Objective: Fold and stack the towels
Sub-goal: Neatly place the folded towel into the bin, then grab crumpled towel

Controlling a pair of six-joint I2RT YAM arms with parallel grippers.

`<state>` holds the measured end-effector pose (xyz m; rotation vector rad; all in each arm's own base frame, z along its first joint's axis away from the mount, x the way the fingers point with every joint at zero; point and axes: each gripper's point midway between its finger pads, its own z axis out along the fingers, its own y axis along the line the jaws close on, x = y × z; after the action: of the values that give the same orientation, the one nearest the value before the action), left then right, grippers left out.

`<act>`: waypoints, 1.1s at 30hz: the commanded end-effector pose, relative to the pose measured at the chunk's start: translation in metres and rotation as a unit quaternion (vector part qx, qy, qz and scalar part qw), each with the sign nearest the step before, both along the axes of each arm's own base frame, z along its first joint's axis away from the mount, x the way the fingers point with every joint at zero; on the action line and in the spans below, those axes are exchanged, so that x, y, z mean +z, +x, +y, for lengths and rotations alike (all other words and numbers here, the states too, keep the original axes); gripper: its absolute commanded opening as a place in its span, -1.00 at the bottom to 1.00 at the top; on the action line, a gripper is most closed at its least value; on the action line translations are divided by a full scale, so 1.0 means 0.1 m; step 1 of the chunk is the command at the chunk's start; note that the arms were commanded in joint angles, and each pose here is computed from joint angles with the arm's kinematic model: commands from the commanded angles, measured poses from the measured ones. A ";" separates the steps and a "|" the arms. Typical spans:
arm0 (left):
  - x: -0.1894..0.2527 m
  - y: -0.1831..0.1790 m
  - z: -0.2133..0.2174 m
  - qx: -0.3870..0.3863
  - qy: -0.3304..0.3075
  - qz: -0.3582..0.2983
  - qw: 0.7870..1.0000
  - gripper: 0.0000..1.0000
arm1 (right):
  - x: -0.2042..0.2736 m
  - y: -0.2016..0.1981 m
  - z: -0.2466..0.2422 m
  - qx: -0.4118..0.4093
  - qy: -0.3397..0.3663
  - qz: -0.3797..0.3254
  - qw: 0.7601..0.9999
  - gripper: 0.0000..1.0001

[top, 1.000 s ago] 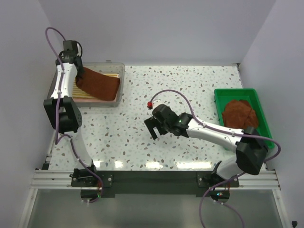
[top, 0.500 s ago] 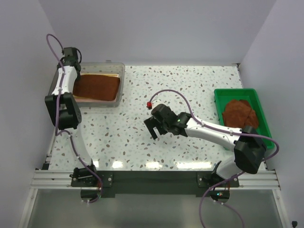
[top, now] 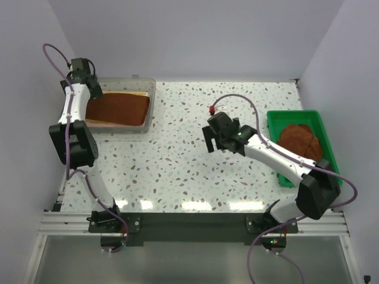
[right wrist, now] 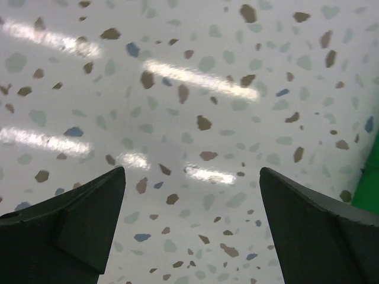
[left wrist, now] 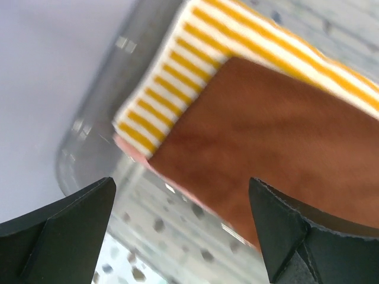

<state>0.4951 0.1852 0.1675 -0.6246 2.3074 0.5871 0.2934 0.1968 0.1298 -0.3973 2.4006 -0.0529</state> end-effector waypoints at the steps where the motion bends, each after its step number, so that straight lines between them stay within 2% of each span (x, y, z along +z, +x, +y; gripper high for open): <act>1: 0.39 -0.07 -0.43 -0.039 -0.083 -0.087 0.992 1.00 | 0.51 0.23 -0.50 -0.106 0.002 -0.064 0.992 0.97; 5: 0.43 -0.18 -1.01 -0.092 -0.141 -0.113 0.979 1.00 | 0.71 0.38 -1.27 -0.228 -0.026 -0.086 0.970 0.97; 9: 0.46 -0.34 -1.62 -0.144 -0.172 -0.133 0.965 1.00 | 0.82 0.41 -1.88 -0.332 -0.020 -0.095 0.938 0.97; 13: 0.38 -0.72 -2.31 -0.232 -0.234 -0.126 0.936 1.00 | 0.76 0.35 -2.39 -0.428 -0.005 -0.087 0.899 0.97; 17: 0.32 -1.10 -2.67 -0.298 -0.249 -0.129 0.912 1.00 | 0.57 0.36 -2.82 -0.506 0.027 -0.075 0.859 0.94; 20: 0.21 -1.40 -2.83 -0.339 -0.261 -0.125 0.895 1.00 | 0.42 0.42 -2.99 -0.537 0.057 -0.069 0.838 0.91; 23: 0.06 -1.66 -2.93 -0.365 -0.270 -0.122 0.883 1.00 | 0.21 0.52 -3.10 -0.551 0.071 -0.058 0.829 0.90; 28: -0.29 -1.97 -2.99 -0.388 -0.277 -0.105 0.873 1.00 | -0.26 0.66 -3.15 -0.560 0.077 -0.012 0.825 0.89; 33: -0.48 -2.11 -3.00 -0.399 -0.277 -0.106 0.868 1.00 | -0.65 0.73 -3.17 -0.564 0.082 0.027 0.821 0.85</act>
<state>0.2772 -0.1060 0.1090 -0.0084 2.3476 -0.4865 0.3514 -0.1199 0.0707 1.1085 2.3645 -0.4271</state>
